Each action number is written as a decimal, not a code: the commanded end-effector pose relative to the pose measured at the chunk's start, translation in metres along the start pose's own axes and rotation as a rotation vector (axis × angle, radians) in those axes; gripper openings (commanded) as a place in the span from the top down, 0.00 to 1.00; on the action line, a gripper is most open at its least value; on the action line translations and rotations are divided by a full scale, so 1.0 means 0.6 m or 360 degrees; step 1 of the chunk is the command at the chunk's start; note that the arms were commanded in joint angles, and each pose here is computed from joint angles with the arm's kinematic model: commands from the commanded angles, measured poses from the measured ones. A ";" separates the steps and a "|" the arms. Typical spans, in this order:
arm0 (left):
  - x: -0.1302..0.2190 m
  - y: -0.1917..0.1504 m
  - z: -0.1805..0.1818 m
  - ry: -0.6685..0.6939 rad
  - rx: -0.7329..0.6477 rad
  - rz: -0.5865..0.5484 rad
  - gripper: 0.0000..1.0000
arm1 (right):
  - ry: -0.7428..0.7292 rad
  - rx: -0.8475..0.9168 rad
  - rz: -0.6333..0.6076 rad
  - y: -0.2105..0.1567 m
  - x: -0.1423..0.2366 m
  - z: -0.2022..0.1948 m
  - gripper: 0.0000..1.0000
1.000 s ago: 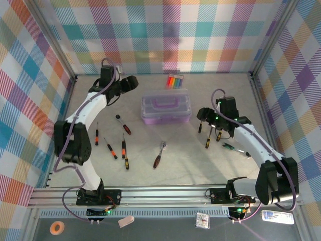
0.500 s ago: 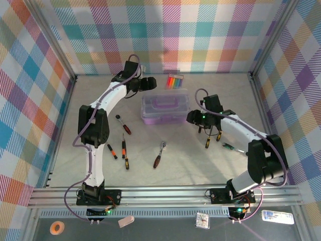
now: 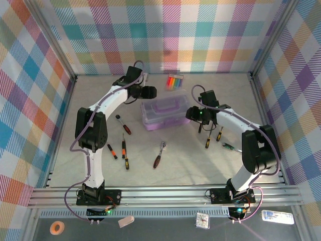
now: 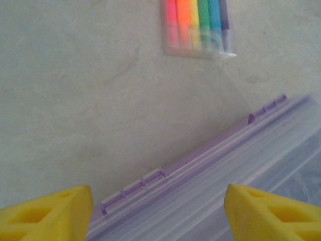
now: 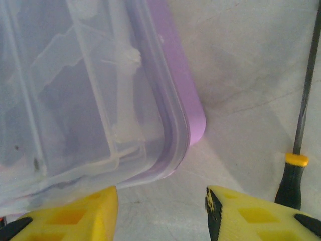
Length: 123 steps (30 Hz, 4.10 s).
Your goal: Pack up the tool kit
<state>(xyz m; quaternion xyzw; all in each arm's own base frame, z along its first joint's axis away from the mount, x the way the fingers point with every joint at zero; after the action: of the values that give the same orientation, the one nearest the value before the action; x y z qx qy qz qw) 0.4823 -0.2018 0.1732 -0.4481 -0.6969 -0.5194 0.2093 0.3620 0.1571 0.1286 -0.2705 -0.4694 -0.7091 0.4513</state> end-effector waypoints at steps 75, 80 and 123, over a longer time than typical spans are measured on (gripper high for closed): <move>0.048 -0.096 -0.046 0.0640 -0.0100 0.0463 0.15 | 0.0651 0.0225 0.0141 -0.039 0.013 0.094 0.26; 0.033 -0.107 -0.036 0.0612 -0.0077 0.0533 0.22 | 0.0741 0.0170 0.0165 -0.031 -0.006 0.097 0.26; 0.002 -0.171 0.050 0.0484 0.0048 0.0747 0.42 | 0.1684 -0.0100 0.0336 0.082 -0.105 0.146 0.20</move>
<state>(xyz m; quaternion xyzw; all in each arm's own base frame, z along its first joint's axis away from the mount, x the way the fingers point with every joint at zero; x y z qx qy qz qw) 0.4228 -0.1953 0.1768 -0.4690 -0.6183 -0.5241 0.3507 0.4275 0.2500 0.1164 0.0128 -0.1309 -0.7291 0.6716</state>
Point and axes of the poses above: each hand's point on the last joint's axis, 136 mm out from that joint toward the fingers, its own x axis back along the fingers, its own z axis along the line the jaws close on, y = z × x, the point moved 4 cm from there along x, back along the fingers, and after that the axes turned 7 degrees about x, right-handed, at the moved point
